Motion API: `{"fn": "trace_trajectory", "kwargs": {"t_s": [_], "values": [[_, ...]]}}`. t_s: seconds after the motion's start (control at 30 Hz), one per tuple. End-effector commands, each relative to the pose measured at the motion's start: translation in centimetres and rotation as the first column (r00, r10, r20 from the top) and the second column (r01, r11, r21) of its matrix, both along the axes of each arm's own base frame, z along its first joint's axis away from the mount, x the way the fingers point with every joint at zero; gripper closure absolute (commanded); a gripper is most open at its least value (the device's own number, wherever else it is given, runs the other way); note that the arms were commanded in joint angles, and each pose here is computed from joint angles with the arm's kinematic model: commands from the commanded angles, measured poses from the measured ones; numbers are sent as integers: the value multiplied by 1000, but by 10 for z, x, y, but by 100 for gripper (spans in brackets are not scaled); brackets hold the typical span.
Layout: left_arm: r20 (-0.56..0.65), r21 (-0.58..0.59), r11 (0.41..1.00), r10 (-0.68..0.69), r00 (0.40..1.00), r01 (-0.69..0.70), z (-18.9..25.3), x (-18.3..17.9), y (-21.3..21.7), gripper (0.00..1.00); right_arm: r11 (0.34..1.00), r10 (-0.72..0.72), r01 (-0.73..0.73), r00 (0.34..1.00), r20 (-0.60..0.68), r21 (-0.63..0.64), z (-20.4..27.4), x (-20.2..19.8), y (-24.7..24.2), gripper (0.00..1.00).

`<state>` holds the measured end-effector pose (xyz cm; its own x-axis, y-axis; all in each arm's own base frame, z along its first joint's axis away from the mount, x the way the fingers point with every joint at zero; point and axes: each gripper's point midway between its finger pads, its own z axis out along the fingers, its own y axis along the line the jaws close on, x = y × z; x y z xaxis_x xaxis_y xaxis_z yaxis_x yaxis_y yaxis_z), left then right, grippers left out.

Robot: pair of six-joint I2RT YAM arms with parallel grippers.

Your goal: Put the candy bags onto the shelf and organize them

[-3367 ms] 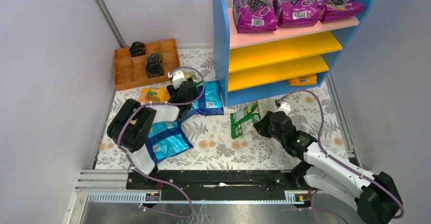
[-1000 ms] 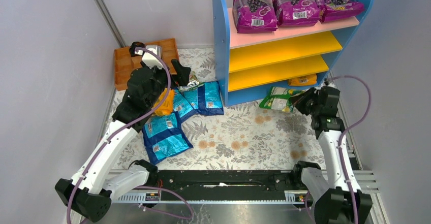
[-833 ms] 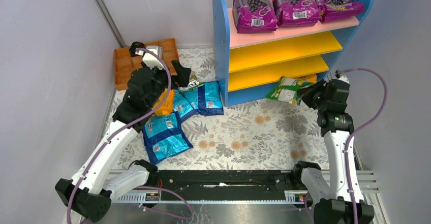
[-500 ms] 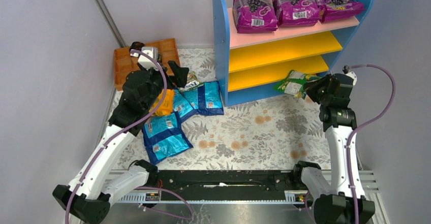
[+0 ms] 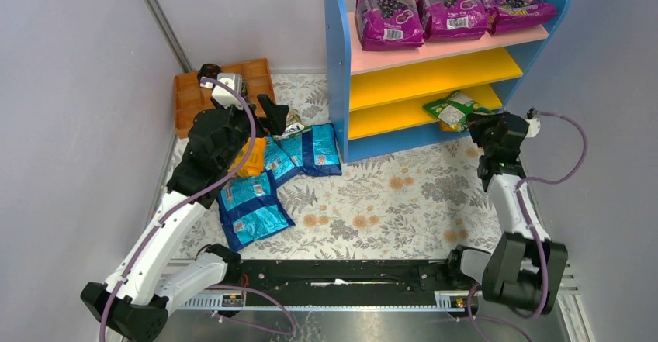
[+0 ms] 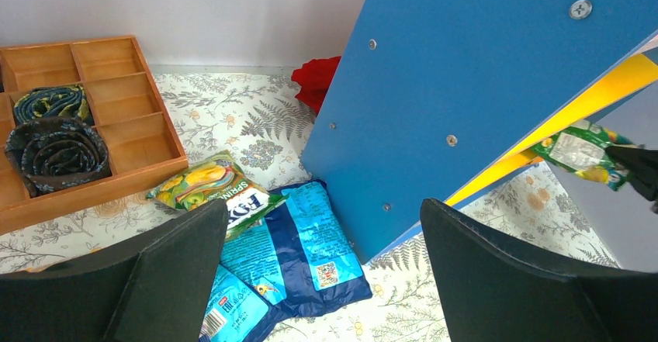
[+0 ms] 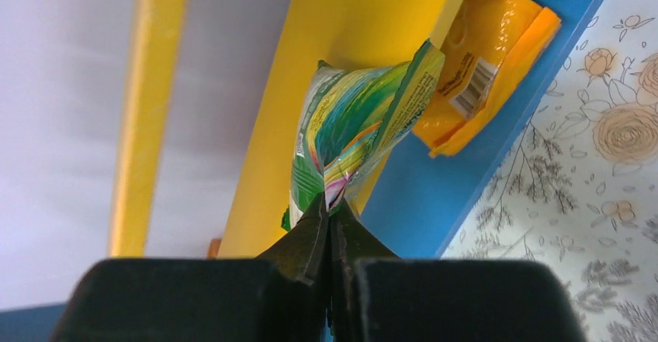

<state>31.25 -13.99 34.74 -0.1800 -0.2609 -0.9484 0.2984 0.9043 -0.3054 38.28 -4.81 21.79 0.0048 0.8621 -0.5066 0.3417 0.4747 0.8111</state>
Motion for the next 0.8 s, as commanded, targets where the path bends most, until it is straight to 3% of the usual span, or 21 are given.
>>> {"fn": "trace_trajectory", "kwargs": {"t_s": [0.0, 0.63, 0.77], "values": [[31, -12, 1000, -4, 1000, 4, 8, 2, -1, 1, 992, -124, 116, 954, 275, 43, 42, 36, -26, 100], [-62, 21, 999, 35, 997, -33, -24, 24, 1, 1, 968, -250, 237, 938, 242, 82, -20, 119, -60, 99], [-68, 13, 999, 38, 997, -37, -27, 26, 2, 1, 965, -259, 248, 944, 204, 81, -33, 123, -58, 90]]}}
